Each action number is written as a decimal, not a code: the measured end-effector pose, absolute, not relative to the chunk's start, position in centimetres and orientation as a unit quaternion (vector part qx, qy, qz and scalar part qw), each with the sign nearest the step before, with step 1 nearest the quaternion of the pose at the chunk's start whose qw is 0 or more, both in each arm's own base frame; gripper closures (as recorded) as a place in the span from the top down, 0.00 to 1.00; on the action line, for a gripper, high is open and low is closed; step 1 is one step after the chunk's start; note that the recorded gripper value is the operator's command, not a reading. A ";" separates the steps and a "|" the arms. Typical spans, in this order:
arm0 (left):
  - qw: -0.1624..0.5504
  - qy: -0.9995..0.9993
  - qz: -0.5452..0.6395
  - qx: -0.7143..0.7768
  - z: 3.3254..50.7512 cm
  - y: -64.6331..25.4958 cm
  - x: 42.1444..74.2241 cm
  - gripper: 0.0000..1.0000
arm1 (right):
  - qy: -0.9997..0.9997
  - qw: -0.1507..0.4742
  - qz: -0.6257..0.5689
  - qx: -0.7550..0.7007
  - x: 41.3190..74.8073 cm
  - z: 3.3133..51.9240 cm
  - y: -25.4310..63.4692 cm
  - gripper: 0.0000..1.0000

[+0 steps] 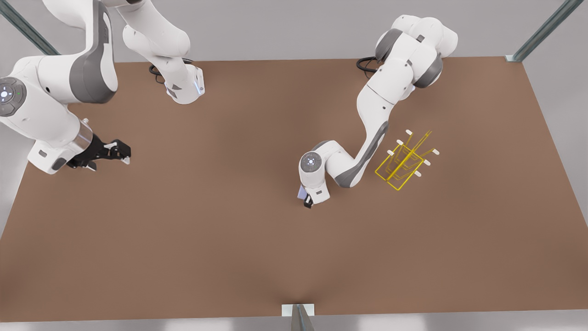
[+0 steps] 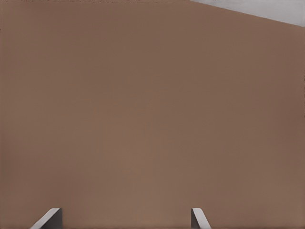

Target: Place the cup on the cup holder

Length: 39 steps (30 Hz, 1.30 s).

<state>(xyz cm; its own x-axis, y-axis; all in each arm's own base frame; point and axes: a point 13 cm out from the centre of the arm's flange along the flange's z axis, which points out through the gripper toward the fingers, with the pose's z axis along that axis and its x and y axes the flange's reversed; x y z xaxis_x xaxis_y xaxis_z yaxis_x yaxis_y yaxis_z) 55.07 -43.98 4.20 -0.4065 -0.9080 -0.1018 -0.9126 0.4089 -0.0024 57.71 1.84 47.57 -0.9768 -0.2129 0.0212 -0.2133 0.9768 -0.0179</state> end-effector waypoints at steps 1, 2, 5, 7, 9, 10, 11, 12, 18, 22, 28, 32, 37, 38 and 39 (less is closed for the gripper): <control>0.043 0.838 0.026 -0.543 4.3 -44.0 55.2 0.78 | -0.994 0.007 0.011 0.106 57.7 47.7 1.7 1.00; 0.043 0.838 0.024 -0.543 4.5 -44.0 55.2 0.78 | -0.994 0.006 0.012 0.104 57.7 47.8 1.5 1.00; 0.042 0.837 0.019 -0.545 5.3 -44.1 55.6 0.80 | -0.995 0.008 0.017 0.098 57.6 47.9 0.8 1.00; 0.028 0.834 0.000 -0.552 7.4 -44.5 56.4 0.80 | -0.995 0.008 0.018 0.096 57.7 47.9 0.6 1.00; 0.019 0.830 -0.020 -0.557 10.6 -44.9 57.5 0.80 | -0.995 0.009 0.018 0.096 57.9 47.8 0.6 1.00; 0.021 0.830 -0.024 -0.557 11.8 -44.9 57.9 0.80 | -0.995 0.011 0.018 0.095 57.9 47.6 0.5 1.00; 0.022 0.829 -0.024 -0.558 12.5 -44.8 58.2 0.81 | -0.995 0.014 0.017 0.094 58.0 47.3 0.4 1.00; 0.026 0.829 -0.022 -0.558 13.1 -44.4 58.5 0.81 | -0.996 0.016 0.017 0.091 58.1 47.0 0.0 1.00; 0.094 0.841 0.045 -0.530 16.8 -40.1 59.2 0.81 | -0.997 0.020 0.016 0.068 58.4 46.2 -2.9 1.00; 0.162 0.838 0.140 -0.502 18.4 -35.2 59.4 0.81 | -0.997 0.019 0.016 0.076 58.5 46.1 -2.2 1.00; 0.277 0.790 0.317 -0.445 22.7 -29.8 56.6 0.81 | -0.997 0.017 0.016 0.080 58.6 46.2 -1.9 1.00; 0.344 0.739 0.405 -0.414 26.1 -28.8 53.9 0.81 | -0.997 0.017 0.016 0.077 58.6 46.2 -2.3 1.00; 0.357 0.678 0.476 -0.431 27.2 -26.8 50.4 0.81 | -0.997 0.017 0.016 0.078 58.7 46.2 -2.3 1.00; 0.350 0.668 0.487 -0.440 27.1 -26.4 49.5 0.81 | -0.997 0.017 0.017 0.078 58.7 46.2 -2.4 1.00; 0.341 0.659 0.499 -0.447 26.8 -26.0 48.7 0.81 | -0.997 0.017 0.017 0.077 58.7 46.2 -2.5 1.00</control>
<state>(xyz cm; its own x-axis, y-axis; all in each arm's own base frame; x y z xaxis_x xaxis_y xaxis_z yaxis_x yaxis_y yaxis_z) 48.66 -25.98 26.81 -0.3668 -0.2486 -0.8965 -0.9303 0.1007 0.3527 58.66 -2.46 46.23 -0.9876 -0.1527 0.0355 -0.1538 0.9876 -0.0309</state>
